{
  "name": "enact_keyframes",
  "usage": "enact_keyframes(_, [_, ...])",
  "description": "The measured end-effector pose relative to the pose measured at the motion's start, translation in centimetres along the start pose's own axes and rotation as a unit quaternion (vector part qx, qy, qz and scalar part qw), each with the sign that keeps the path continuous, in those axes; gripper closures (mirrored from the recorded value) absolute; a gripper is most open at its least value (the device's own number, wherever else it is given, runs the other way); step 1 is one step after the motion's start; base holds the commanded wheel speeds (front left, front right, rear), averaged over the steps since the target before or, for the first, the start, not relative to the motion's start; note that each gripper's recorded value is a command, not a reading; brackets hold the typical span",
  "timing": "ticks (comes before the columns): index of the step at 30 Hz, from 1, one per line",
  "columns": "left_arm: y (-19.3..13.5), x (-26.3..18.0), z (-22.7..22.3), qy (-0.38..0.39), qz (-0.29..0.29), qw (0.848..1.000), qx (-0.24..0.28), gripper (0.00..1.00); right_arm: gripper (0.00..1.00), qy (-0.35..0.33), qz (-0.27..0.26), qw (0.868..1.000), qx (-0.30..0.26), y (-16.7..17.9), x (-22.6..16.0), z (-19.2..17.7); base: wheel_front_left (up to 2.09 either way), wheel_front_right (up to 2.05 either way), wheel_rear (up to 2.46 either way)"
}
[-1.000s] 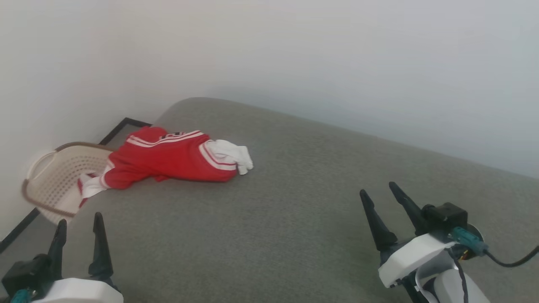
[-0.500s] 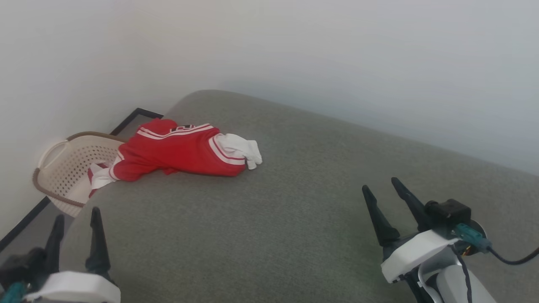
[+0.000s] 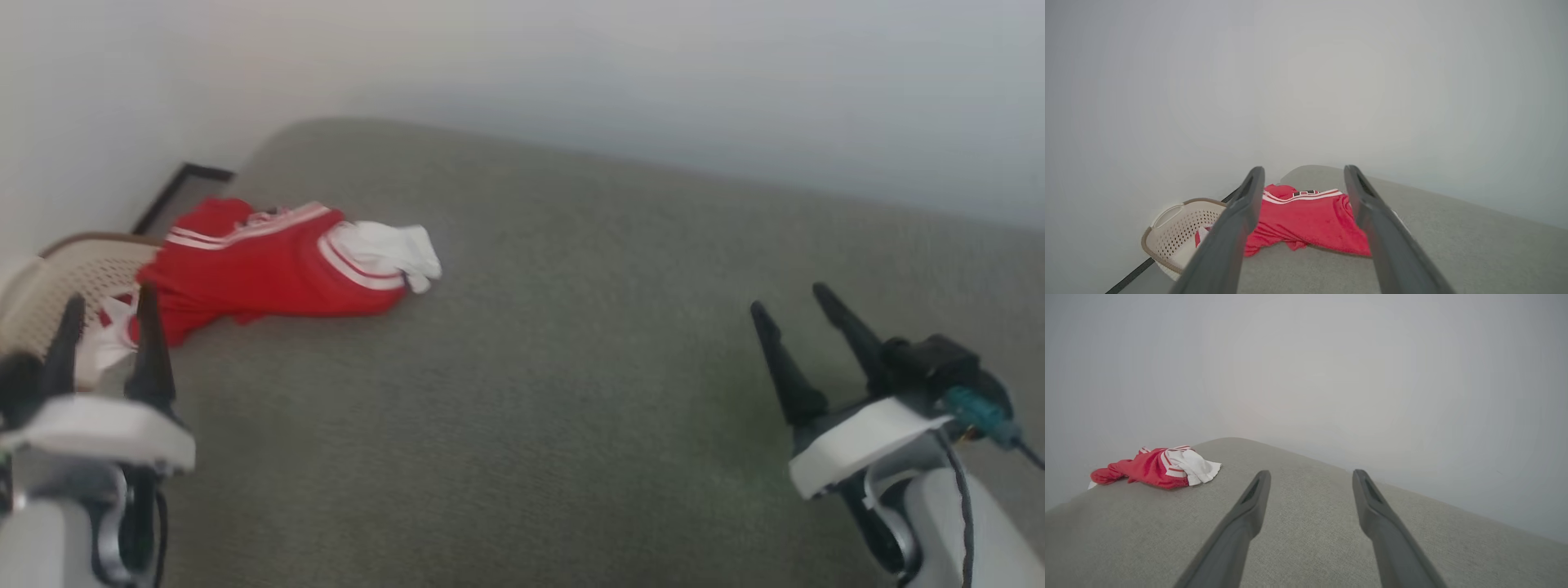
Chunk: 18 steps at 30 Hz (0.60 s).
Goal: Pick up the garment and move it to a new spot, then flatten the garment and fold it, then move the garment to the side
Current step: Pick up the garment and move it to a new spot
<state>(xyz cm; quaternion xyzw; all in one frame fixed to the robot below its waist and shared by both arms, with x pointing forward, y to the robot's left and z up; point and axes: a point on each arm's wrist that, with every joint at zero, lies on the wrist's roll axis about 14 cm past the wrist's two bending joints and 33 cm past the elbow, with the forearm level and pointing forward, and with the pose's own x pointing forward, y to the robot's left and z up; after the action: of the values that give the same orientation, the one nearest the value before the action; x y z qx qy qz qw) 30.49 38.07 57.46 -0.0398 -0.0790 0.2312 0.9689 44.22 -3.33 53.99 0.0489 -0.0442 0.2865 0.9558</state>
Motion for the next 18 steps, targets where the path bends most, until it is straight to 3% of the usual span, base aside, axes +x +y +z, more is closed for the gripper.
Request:
enact_keyframes(7, [-2.7,5.5,-1.6,0.033,-0.029,0.999,0.017,0.00,0.00,0.013,-0.024,1.000,-0.005,-3.4,0.1,-1.1,0.00,0.00,0.00])
enact_keyframes(14, [-6.1,10.6,-7.1,0.118,-0.055,0.991,0.036,0.00,0.00,0.039,-0.051,0.998,-0.005,-6.9,0.0,-3.5,0.00,0.00,0.00])
enact_keyframes(18, [-7.0,12.6,-12.6,0.215,-0.051,0.975,0.038,0.00,0.00,0.062,-0.066,0.996,-0.004,-8.7,-0.3,-5.5,0.00,0.00,0.00])
